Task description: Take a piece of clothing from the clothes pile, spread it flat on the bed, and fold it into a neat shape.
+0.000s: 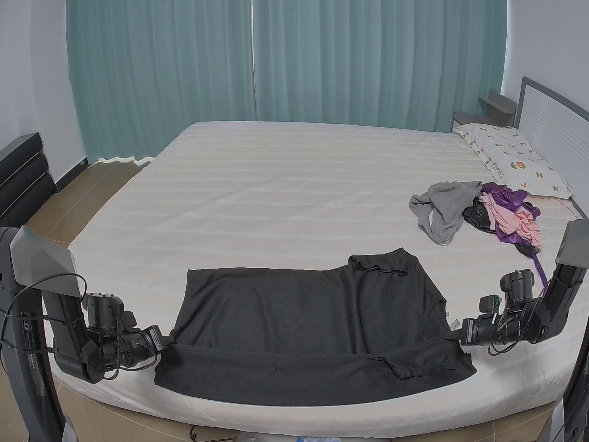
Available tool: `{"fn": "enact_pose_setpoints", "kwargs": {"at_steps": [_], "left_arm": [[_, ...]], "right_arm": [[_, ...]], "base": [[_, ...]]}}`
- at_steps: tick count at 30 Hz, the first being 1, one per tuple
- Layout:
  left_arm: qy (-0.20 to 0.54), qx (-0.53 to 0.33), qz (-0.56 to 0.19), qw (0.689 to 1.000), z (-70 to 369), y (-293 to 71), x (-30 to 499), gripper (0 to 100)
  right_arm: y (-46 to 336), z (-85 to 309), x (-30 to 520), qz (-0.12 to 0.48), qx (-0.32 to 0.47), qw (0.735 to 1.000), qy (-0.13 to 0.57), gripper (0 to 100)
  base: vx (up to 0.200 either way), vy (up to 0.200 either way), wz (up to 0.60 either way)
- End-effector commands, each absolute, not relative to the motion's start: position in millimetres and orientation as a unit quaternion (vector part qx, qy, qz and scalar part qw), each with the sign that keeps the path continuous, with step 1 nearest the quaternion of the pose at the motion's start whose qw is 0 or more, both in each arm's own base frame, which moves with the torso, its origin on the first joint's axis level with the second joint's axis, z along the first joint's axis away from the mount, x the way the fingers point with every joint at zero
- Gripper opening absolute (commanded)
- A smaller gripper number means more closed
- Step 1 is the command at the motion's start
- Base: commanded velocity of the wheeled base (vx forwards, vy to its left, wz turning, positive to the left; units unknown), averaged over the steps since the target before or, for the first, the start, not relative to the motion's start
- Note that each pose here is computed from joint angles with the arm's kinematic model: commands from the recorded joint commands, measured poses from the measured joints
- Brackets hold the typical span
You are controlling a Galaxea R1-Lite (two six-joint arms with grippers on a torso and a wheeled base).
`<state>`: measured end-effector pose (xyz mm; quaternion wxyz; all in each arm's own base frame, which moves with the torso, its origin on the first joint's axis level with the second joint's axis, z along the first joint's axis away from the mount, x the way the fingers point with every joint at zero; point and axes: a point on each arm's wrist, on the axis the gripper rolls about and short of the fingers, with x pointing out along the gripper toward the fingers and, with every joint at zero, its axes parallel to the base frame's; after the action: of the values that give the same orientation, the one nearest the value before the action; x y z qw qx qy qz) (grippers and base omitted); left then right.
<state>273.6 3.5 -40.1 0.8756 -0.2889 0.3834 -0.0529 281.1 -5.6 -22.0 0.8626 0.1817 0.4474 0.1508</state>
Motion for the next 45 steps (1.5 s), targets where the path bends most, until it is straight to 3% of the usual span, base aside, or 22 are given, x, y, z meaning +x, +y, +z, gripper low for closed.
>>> {"fn": "enact_pose_setpoints", "kwargs": {"at_steps": [1, 3, 4, 5, 13, 20, 31, 35, 45], "left_arm": [[0.386, -0.286, -0.051, 0.875, -42, 2, 273, 0], [0.388, -0.285, -0.052, 0.875, -43, 1, 273, 0], [0.388, -0.286, -0.051, 0.875, -43, 1, 273, 100], [0.388, -0.286, -0.051, 0.875, -43, 1, 273, 100], [0.389, -0.287, -0.051, 0.874, -42, 1, 273, 100], [0.379, -0.335, -0.037, 0.862, -34, 5, 271, 100], [0.368, -0.423, -0.042, 0.827, -4, 11, 241, 100], [0.378, -0.448, -0.033, 0.809, 0, 11, 221, 100], [0.383, -0.449, -0.031, 0.807, 0, 10, 212, 100]], "right_arm": [[-5, -27, 281, 0.15, 0.183, 0.859, 0.454, 0], [-2, -26, 281, 0.155, 0.181, 0.858, 0.454, 0], [-2, -26, 281, 0.156, 0.18, 0.858, 0.454, 0], [-2, -26, 281, 0.156, 0.18, 0.858, 0.454, 100], [-2, -19, 280, 0.153, 0.188, 0.862, 0.446, 100], [6, 20, 258, 0.14, 0.254, 0.86, 0.42, 100], [30, 21, 199, 0.151, 0.303, 0.841, 0.422, 100], [38, 17, 188, 0.119, 0.319, 0.84, 0.423, 100], [55, 15, 183, 0.085, 0.35, 0.819, 0.447, 100]], "base": [[0.0, 0.0, 0.0], [0.0, 0.0, 0.0], [0.0, 0.0, 0.0], [0.0, 0.0, 0.0], [0.0, 0.0, 0.0], [0.0, 0.0, 0.0], [0.0, 0.0, 0.0], [0.0, 0.0, 0.0], [-0.12, 0.0, 0.0]]}}
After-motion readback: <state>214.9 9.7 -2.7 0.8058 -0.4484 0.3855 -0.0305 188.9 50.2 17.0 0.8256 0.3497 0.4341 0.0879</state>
